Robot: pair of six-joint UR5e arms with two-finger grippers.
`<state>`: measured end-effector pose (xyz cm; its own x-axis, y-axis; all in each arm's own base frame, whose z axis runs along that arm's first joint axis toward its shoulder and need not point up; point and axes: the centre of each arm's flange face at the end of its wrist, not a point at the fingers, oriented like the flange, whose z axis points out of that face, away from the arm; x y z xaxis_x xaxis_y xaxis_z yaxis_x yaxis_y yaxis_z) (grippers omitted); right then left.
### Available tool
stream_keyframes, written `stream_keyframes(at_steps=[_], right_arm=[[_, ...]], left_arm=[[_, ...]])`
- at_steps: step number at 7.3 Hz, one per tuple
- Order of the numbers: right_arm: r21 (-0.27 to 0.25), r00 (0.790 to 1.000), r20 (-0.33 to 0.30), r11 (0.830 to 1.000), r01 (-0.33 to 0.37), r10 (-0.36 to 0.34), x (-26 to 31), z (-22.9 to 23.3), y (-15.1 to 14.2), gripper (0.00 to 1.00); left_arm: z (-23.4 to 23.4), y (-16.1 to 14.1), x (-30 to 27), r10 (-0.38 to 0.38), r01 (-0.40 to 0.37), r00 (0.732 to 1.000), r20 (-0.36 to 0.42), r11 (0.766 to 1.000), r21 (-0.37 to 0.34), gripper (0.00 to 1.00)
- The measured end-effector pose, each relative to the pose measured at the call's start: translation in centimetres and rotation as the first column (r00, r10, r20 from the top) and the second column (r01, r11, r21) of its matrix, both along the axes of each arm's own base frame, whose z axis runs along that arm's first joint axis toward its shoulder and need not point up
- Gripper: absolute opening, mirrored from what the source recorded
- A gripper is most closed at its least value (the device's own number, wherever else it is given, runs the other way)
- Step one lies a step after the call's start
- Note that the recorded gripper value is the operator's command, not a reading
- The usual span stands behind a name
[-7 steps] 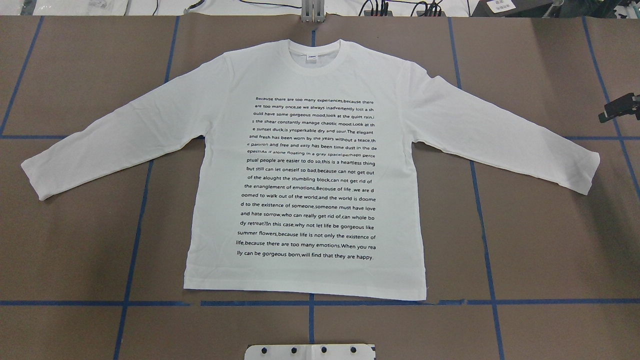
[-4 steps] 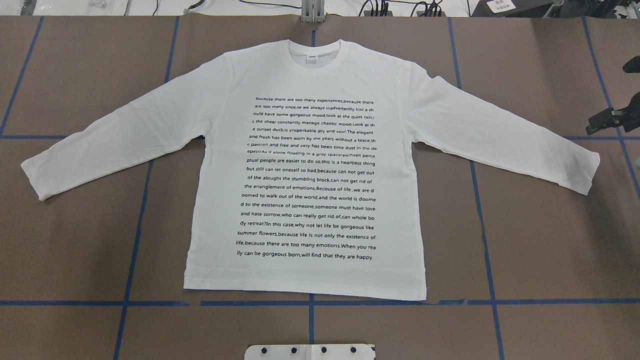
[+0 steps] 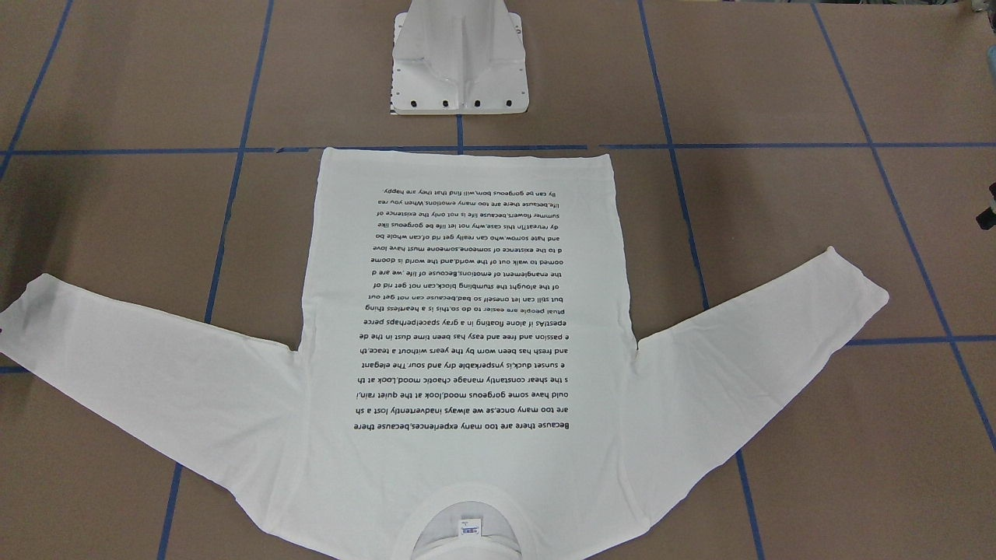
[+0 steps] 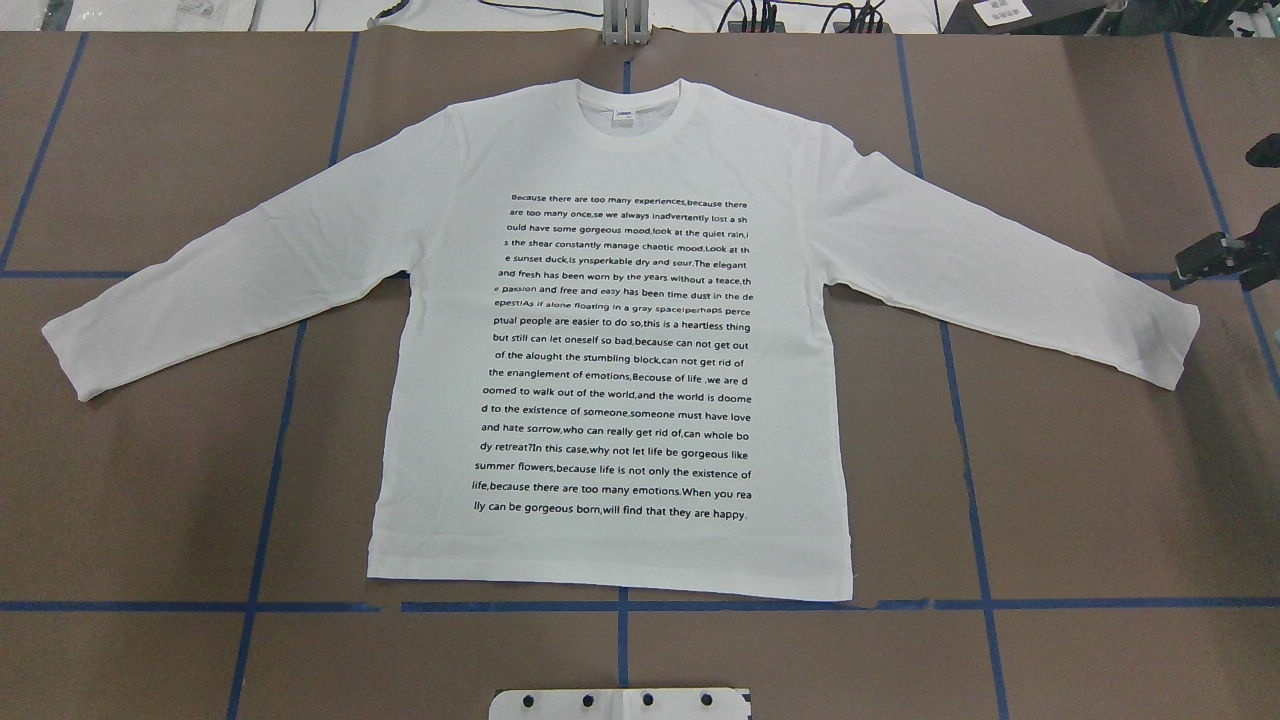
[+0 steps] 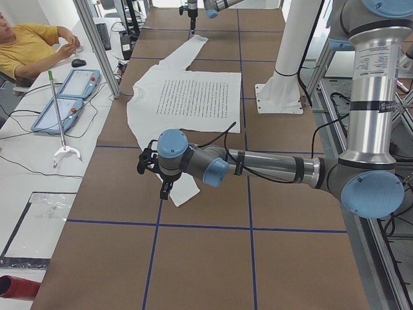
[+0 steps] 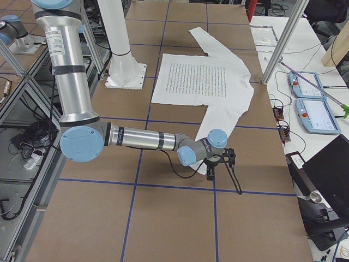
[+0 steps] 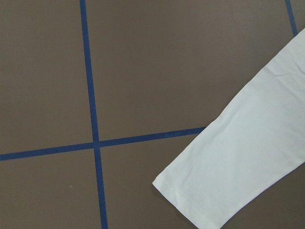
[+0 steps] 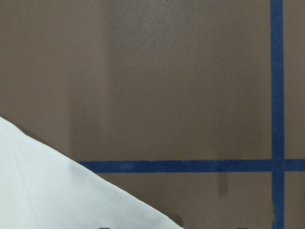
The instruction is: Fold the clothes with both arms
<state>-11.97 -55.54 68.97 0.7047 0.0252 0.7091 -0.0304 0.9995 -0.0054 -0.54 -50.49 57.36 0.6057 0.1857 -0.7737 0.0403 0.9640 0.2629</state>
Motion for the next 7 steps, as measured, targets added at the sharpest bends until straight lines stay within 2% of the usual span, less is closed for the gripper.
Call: stream_keyframes(at_steps=[2, 3, 6, 7], right_arm=[[-0.015, 1.000, 0.000, 1.000, 0.007, -0.007, -0.4, 0.7, 0.2, 0.84], [-0.023, 1.000, -0.002, 1.000, 0.011, -0.011, -0.6, 1.1, 0.4, 0.78], [-0.038, 1.000, -0.004, 0.999, 0.019, -0.019, -1.0, 1.8, 0.6, 0.78], [-0.047, 1.000, -0.002, 0.999, 0.023, -0.023, -1.1, 2.2, 0.7, 0.71]], left_arm=[[0.8, 0.3, 0.2, 0.016, -0.017, 0.999, -0.036, 1.000, -0.014, 1.00], [0.9, 0.3, 0.3, 0.022, -0.022, 0.999, -0.044, 1.000, -0.013, 1.00], [0.9, 0.4, 0.3, 0.025, -0.026, 0.998, -0.051, 1.000, -0.009, 1.00], [0.9, 0.4, 0.3, 0.026, -0.026, 0.998, -0.051, 1.000, -0.008, 1.00]])
